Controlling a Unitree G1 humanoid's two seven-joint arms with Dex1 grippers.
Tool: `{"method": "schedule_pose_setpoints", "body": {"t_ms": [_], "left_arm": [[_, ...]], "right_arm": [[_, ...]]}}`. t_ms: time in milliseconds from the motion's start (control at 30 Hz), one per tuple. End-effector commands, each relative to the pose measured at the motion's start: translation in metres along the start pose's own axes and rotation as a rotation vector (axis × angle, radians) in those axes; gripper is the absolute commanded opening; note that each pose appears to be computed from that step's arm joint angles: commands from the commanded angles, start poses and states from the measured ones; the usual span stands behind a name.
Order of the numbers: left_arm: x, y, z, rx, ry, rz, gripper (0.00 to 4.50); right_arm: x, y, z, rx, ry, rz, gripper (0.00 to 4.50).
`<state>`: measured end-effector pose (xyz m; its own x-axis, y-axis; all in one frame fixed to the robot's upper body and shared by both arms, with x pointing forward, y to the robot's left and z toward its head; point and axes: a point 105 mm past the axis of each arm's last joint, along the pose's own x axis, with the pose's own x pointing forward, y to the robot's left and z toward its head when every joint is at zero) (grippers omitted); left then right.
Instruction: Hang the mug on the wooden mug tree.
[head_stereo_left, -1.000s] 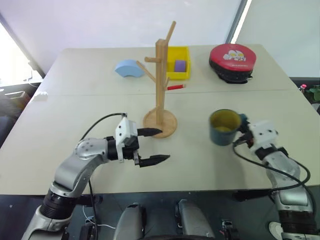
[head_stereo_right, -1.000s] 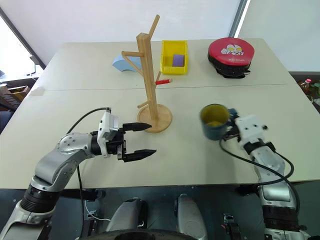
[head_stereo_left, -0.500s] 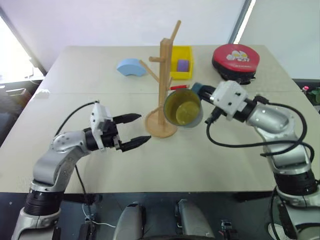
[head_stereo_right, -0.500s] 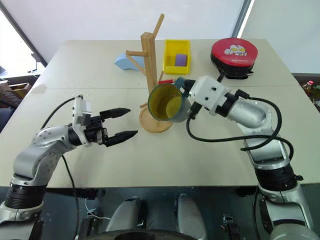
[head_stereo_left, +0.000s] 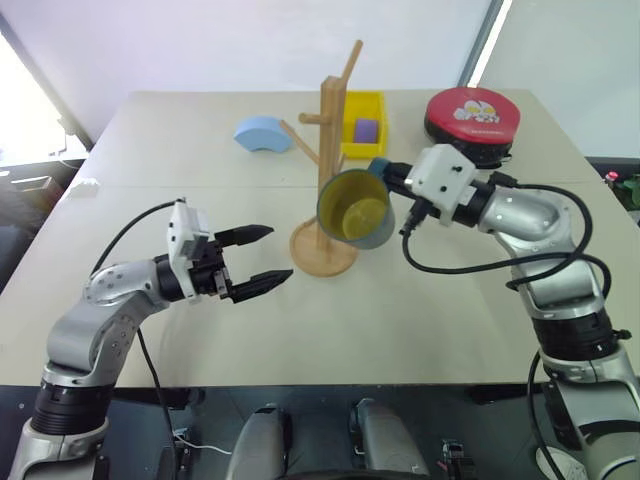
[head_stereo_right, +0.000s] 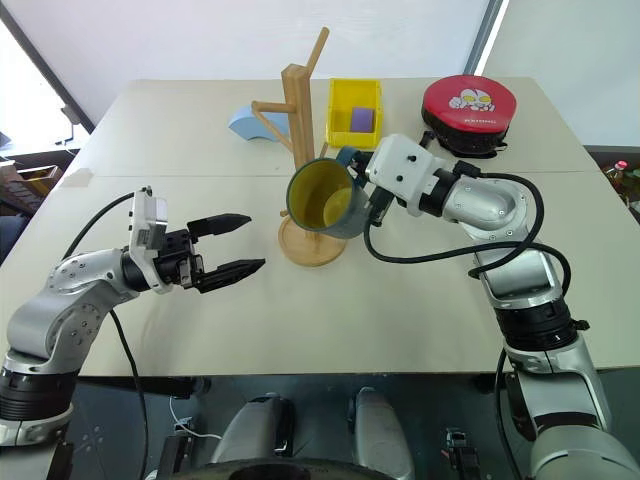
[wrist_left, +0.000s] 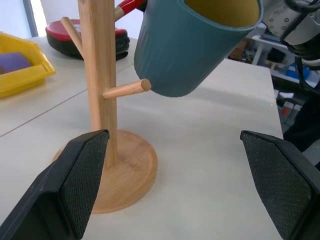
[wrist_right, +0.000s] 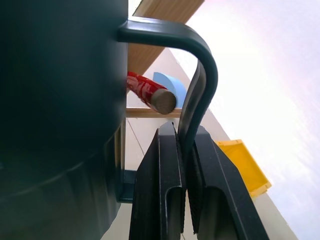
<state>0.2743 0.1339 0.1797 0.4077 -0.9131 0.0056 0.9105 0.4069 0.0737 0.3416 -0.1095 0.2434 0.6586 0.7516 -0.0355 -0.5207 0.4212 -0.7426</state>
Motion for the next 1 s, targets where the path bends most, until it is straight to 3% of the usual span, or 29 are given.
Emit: {"method": "schedule_pose_setpoints", "body": {"t_ms": [33,400,500,667,867,1000], "left_arm": [[-0.003,-0.002,0.018,0.042,-0.044,-0.001,4.5],[-0.005,0.002,0.044,0.066,-0.127,0.023,4.5],[-0.004,0.001,0.043,0.065,-0.125,0.022,4.5],[-0.003,0.0,0.041,0.062,-0.124,0.029,4.5],[-0.008,0.011,0.037,0.045,-0.116,0.096,4.5],[-0.026,0.038,0.022,0.015,-0.09,0.283,4.5]], "right_arm": [[0.004,-0.008,0.011,-0.041,-0.026,0.014,0.03],[0.021,-0.014,0.002,-0.029,0.013,0.045,0.03],[0.022,-0.017,0.002,-0.023,0.01,0.04,1.05],[0.017,-0.025,0.005,-0.073,0.011,0.007,3.55],[-0.018,-0.038,0.018,-0.082,0.012,-0.027,3.55],[-0.057,-0.042,0.006,0.083,0.035,-0.107,3.55]]}}
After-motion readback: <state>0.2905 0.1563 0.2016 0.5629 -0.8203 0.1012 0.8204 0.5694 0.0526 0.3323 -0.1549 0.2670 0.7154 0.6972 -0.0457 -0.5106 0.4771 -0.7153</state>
